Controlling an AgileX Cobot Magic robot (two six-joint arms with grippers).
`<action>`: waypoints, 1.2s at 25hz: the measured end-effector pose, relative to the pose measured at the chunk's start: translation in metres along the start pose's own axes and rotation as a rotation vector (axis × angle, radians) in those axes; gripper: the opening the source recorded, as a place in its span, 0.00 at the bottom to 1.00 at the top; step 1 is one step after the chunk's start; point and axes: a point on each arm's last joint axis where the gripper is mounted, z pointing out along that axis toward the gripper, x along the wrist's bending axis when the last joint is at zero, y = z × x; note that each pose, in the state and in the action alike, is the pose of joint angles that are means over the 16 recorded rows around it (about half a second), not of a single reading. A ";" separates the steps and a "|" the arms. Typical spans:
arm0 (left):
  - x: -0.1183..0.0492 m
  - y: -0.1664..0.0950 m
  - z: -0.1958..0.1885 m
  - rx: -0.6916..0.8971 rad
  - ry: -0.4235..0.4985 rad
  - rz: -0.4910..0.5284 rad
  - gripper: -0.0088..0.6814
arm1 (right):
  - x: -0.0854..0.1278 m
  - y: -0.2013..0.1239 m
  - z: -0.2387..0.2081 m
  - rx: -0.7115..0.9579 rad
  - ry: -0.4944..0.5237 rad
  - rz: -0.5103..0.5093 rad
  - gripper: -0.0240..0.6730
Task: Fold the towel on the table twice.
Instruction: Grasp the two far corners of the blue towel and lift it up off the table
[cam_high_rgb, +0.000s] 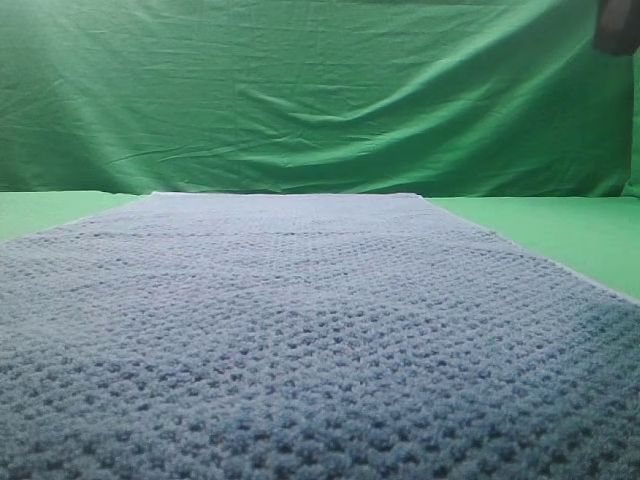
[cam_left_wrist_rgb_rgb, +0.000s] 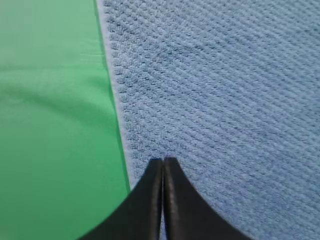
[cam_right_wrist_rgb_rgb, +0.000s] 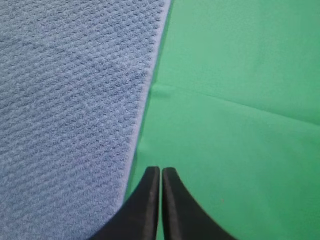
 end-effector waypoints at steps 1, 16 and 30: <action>0.001 0.004 0.009 0.019 0.005 0.003 0.01 | 0.002 0.005 0.009 0.021 -0.001 0.000 0.03; 0.014 0.046 0.098 0.138 0.078 0.072 0.12 | 0.019 0.059 0.121 0.192 0.024 0.061 0.25; 0.018 0.047 0.124 0.146 0.097 0.011 0.87 | 0.026 0.070 0.149 0.140 0.084 0.075 0.94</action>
